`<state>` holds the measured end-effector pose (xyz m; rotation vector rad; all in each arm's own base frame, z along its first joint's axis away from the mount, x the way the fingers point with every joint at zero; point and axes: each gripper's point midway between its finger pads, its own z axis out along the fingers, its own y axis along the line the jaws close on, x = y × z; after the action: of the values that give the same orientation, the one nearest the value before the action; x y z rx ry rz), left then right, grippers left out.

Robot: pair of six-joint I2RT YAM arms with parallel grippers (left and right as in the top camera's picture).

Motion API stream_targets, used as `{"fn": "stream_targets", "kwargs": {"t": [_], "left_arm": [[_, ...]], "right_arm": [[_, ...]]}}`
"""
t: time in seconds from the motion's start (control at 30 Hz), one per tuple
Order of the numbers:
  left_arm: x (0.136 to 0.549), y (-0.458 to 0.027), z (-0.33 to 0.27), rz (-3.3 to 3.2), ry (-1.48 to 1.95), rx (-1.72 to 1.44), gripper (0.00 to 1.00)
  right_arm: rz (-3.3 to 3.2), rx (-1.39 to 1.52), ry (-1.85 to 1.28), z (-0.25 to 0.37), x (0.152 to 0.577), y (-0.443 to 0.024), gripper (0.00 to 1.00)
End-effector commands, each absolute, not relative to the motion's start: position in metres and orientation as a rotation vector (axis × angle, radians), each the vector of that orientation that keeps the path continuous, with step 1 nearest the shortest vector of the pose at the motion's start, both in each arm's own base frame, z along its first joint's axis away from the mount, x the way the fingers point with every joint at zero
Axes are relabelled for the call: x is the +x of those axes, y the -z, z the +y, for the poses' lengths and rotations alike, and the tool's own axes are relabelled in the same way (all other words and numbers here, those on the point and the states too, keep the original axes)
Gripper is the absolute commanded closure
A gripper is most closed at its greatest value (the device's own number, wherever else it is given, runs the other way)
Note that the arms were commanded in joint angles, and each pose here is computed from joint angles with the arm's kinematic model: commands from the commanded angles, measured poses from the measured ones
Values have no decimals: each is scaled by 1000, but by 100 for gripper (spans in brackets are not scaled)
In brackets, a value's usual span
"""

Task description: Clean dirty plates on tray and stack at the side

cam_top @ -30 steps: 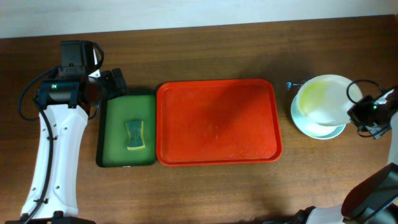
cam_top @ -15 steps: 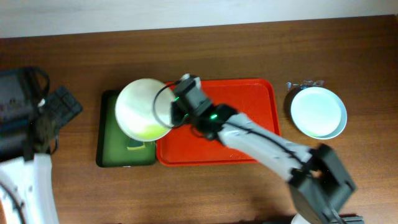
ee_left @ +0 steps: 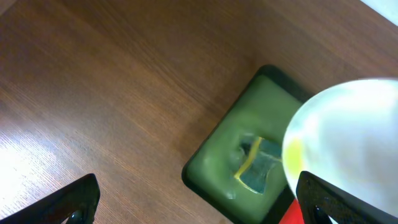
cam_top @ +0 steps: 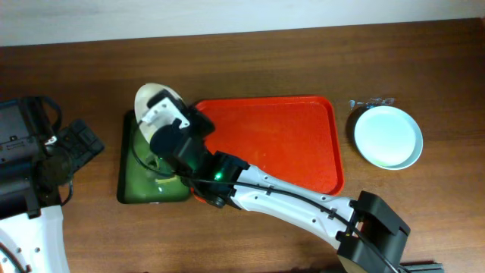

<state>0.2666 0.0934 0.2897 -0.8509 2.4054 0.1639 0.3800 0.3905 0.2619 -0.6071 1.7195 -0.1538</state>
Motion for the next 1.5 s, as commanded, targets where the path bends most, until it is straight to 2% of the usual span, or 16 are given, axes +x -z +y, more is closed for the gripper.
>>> {"fn": "stream_targets", "kwargs": {"t": [0.0, 0.13, 0.2, 0.23, 0.27, 0.3, 0.37, 0.57, 0.67, 0.7, 0.77, 0.97, 1.13, 1.17, 1.2, 1.47], "left_arm": [[266, -292, 93, 2391, -150, -867, 1], [266, -292, 93, 2388, -149, -866, 1], [266, -292, 93, 2389, -149, -866, 1], [266, -292, 93, 2389, -149, -866, 1], [267, -292, 92, 2390, -141, -865, 1], [268, -292, 89, 2395, -112, -857, 1], [269, -292, 88, 2393, -105, -855, 1], [269, -292, 87, 2394, -101, -854, 1], [269, -292, 87, 2394, -101, -854, 1], [269, -292, 87, 2394, -101, -854, 1], [269, -292, 87, 2394, -101, -854, 1], [281, -280, 72, 2451, 21, -839, 1], [336, -215, 7, 2753, 162, -360, 1], [349, -190, -6, 2823, 167, -312, 1], [358, -168, -12, 2875, 166, -295, 1], [370, -130, -10, 2955, 143, -309, 1]], "right_arm": [[1546, -685, 268, 395, 379, -310, 96], [1574, -643, 268, 389, 381, -308, 96], [1767, -428, 118, 367, 392, -274, 91], [1938, -340, 12, 350, 398, -238, 79], [2101, -310, -114, 338, 403, -207, 55], [2226, -272, -230, 325, 408, -187, 44], [2408, -201, -473, 308, 410, -166, 35], [2745, -194, -843, 315, 395, -66, 31], [2741, -250, -835, 329, 387, -61, 32], [2755, -241, -800, 325, 386, -58, 47], [2804, -210, -695, 311, 383, -49, 96], [2668, -151, -717, 274, 403, -131, 96], [2841, 53, -586, 195, 394, -118, 96], [2873, -1, -592, 186, 388, -114, 61], [2889, -25, -583, 186, 384, -110, 44], [2775, -278, -424, 264, 401, -25, 43]]}}
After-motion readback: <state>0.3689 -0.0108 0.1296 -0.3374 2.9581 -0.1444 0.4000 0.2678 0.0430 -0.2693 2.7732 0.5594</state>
